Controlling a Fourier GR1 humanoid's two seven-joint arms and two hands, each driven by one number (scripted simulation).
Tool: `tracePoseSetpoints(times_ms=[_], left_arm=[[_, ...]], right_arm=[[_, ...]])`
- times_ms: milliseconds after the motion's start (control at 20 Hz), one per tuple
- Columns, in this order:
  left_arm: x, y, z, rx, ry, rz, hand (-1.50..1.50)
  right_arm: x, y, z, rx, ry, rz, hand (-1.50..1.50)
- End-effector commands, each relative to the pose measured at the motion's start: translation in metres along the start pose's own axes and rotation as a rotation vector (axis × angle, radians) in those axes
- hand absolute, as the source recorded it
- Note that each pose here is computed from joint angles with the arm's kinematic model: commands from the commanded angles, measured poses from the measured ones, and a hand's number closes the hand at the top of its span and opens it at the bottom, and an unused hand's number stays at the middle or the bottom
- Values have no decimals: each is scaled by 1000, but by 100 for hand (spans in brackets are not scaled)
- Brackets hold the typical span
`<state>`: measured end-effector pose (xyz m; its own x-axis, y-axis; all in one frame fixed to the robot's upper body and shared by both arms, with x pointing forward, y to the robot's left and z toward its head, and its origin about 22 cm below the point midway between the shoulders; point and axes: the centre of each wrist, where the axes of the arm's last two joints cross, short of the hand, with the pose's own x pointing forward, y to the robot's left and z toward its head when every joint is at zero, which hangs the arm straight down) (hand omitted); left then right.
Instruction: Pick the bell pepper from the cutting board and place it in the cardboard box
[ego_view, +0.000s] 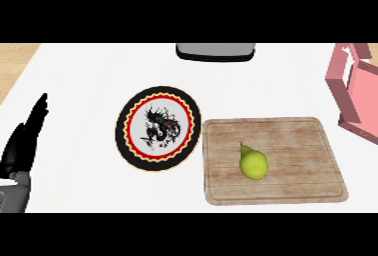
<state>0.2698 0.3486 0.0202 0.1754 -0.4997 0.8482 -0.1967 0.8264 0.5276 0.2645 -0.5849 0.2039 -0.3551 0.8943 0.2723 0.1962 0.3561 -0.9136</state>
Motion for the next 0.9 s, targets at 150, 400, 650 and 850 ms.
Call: tracePoseSetpoints(times_ms=[150, 400, 650, 850], left_arm=[[5, -22, -2, -15, -6, 0, 0], [20, -10, -17, -18, -19, 6, 0], [14, -10, -6, -20, -12, -13, 0], [7, -16, -6, -34, -21, -3, 0]], right_arm=[[7, 5, -32, 43, -166, -273, 150], [12, 29, -55, 121, -107, -362, 150], [21, 48, -80, 175, -101, -393, 150], [39, 71, -117, 188, -83, -375, 150]])
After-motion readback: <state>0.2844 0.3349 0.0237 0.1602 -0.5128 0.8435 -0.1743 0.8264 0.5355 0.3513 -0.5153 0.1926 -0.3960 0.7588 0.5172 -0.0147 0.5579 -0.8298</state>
